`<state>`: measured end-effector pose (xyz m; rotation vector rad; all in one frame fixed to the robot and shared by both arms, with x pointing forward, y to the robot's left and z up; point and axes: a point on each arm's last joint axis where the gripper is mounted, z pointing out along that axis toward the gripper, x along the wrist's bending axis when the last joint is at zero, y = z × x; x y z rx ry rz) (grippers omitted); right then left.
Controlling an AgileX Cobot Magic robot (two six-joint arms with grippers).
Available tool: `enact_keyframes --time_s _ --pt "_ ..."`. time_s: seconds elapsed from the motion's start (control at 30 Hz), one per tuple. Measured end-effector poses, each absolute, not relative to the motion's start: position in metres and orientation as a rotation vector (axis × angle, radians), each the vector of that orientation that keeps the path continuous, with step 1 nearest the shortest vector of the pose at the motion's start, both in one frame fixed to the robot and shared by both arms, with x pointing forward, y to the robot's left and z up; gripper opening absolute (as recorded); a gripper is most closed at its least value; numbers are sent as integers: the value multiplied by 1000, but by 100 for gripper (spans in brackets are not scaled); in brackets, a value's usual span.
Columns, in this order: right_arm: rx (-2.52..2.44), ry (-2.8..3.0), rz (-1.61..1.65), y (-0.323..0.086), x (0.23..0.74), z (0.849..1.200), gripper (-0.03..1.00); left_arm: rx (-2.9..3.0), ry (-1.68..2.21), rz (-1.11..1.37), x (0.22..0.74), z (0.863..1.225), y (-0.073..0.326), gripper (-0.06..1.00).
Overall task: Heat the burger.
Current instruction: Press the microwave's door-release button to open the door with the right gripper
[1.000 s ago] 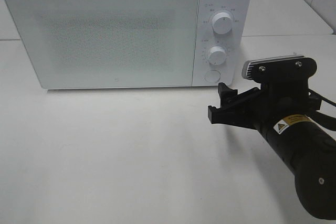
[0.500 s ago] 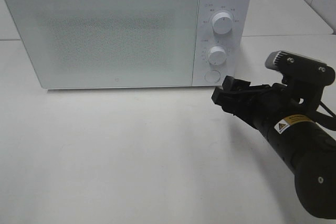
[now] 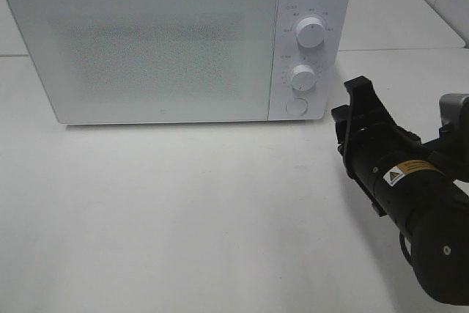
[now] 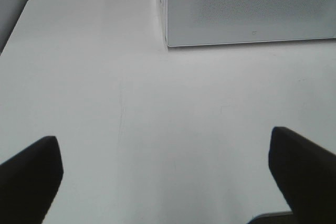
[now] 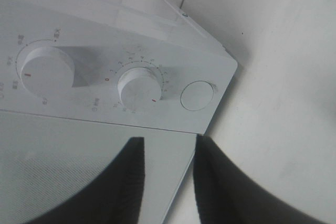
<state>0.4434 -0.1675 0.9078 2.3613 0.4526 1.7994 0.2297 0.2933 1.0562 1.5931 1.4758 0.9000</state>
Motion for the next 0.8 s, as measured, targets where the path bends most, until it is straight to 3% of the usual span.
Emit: enact_keyframes --time_s 0.2,0.3,0.37,0.8 --pt "2451 289 1858 -168 443 908 15 1593 1476 900 230 1056 293 99" --pt "2462 268 1865 -168 443 908 12 1593 1476 900 230 1056 293 99" --pt "2509 206 1870 -167 443 907 1 1593 1476 900 230 1056 293 99" --pt "2573 125 1875 -146 462 899 1 1593 1476 900 230 1056 293 99"
